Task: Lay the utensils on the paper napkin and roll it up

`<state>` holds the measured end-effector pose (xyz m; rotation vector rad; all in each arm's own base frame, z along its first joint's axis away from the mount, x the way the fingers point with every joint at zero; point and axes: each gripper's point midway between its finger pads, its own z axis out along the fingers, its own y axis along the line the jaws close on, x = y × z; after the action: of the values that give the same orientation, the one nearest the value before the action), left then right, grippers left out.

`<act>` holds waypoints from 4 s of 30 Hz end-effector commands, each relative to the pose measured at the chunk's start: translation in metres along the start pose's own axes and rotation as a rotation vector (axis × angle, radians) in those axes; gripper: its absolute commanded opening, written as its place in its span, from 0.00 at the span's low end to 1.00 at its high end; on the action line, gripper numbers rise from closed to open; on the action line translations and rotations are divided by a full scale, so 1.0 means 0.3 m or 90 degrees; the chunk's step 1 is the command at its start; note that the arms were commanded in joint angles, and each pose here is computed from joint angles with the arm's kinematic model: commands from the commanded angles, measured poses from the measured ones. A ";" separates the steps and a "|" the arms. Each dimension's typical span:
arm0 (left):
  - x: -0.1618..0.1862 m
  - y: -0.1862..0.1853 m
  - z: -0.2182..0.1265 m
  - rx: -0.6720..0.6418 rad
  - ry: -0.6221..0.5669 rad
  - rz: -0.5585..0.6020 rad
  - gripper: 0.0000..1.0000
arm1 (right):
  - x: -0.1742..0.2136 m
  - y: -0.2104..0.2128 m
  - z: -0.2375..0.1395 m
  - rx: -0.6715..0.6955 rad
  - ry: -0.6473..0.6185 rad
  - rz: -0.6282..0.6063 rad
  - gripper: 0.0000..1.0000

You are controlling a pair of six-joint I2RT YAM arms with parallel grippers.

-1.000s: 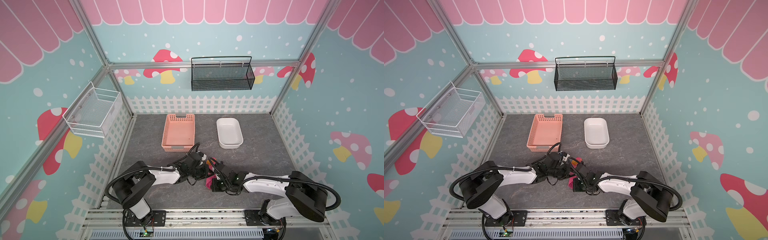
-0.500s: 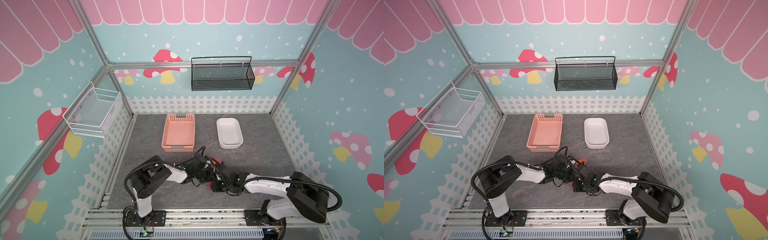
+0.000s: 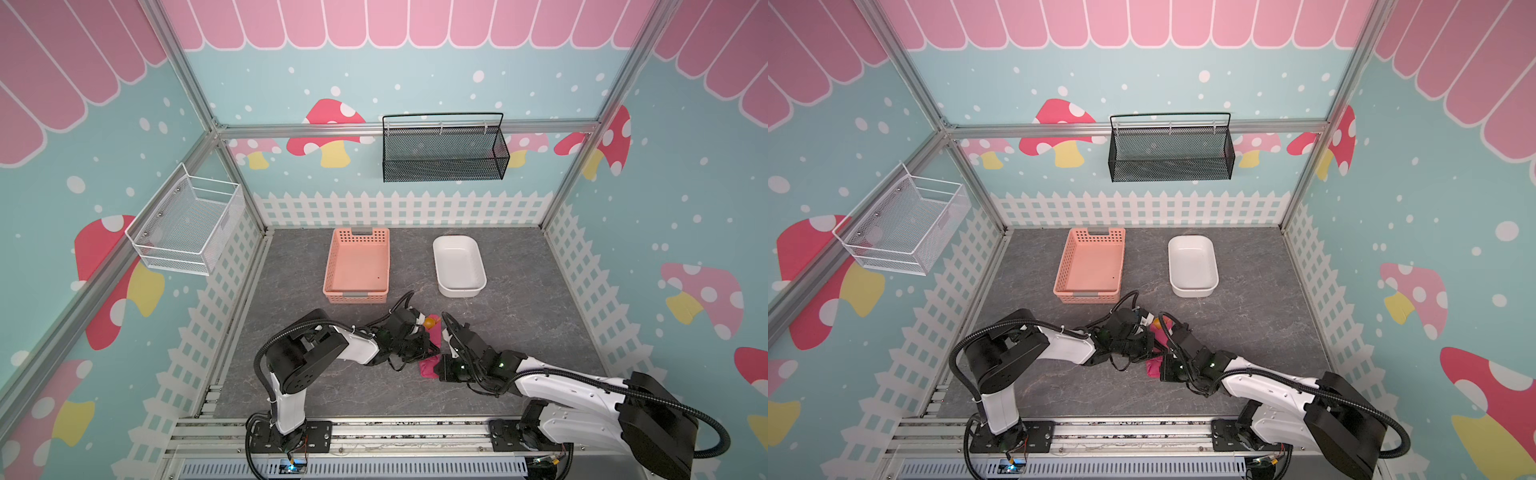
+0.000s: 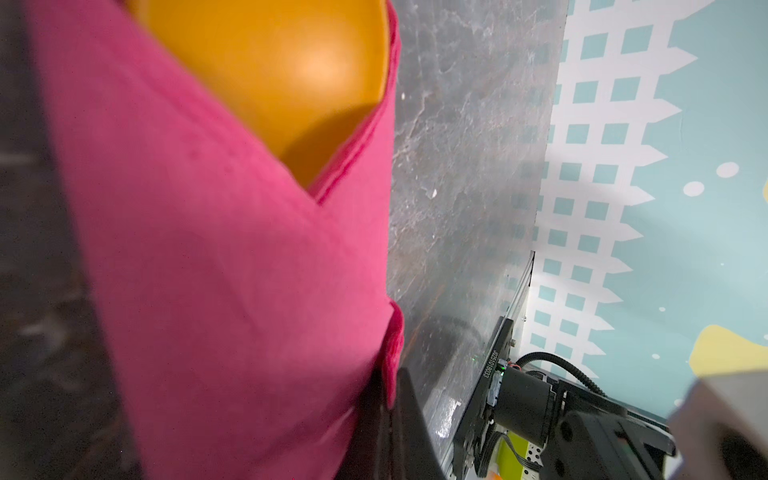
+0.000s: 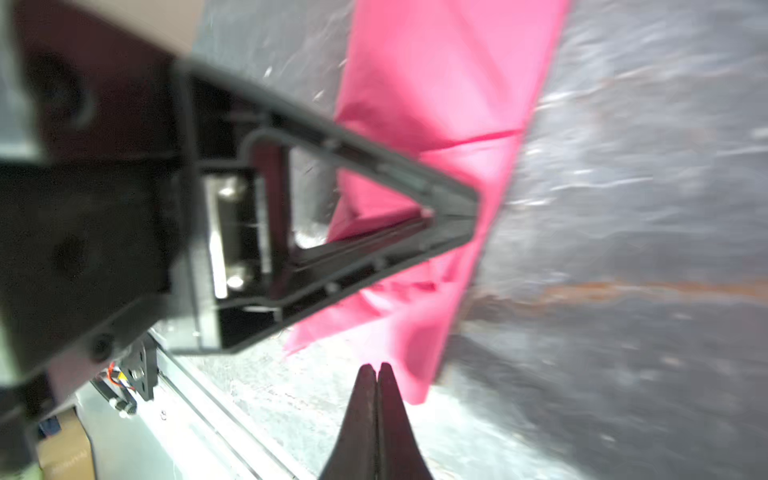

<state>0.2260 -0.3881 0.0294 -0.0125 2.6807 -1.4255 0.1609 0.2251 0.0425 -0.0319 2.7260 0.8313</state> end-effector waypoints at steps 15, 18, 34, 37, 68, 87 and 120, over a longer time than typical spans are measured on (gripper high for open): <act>-0.057 0.045 0.030 -0.036 -0.051 -0.025 0.02 | -0.048 0.004 -0.004 -0.124 -0.011 0.073 0.06; -0.056 0.045 0.029 -0.036 -0.050 -0.025 0.03 | -0.044 -0.001 0.006 -0.124 -0.001 0.074 0.06; -0.057 0.044 0.031 -0.035 -0.050 -0.025 0.02 | -0.002 0.004 0.070 -0.158 0.047 0.075 0.05; -0.058 0.041 0.029 -0.034 -0.051 -0.023 0.02 | 0.000 -0.012 0.081 -0.145 0.046 0.079 0.05; -0.073 -0.113 0.131 0.049 -0.021 0.021 0.00 | 0.064 -0.134 0.115 -0.048 0.075 0.080 0.03; -0.058 0.011 0.164 0.011 -0.039 -0.019 0.00 | 0.015 -0.137 -0.014 -0.051 -0.013 0.117 0.09; -0.053 0.039 0.176 0.000 -0.037 -0.031 0.00 | -0.076 -0.077 -0.010 -0.149 -0.034 0.164 0.00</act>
<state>0.2539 -0.4347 0.0231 -0.0611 2.5691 -1.5057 0.1817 0.2065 0.0407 0.2766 2.6072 1.2257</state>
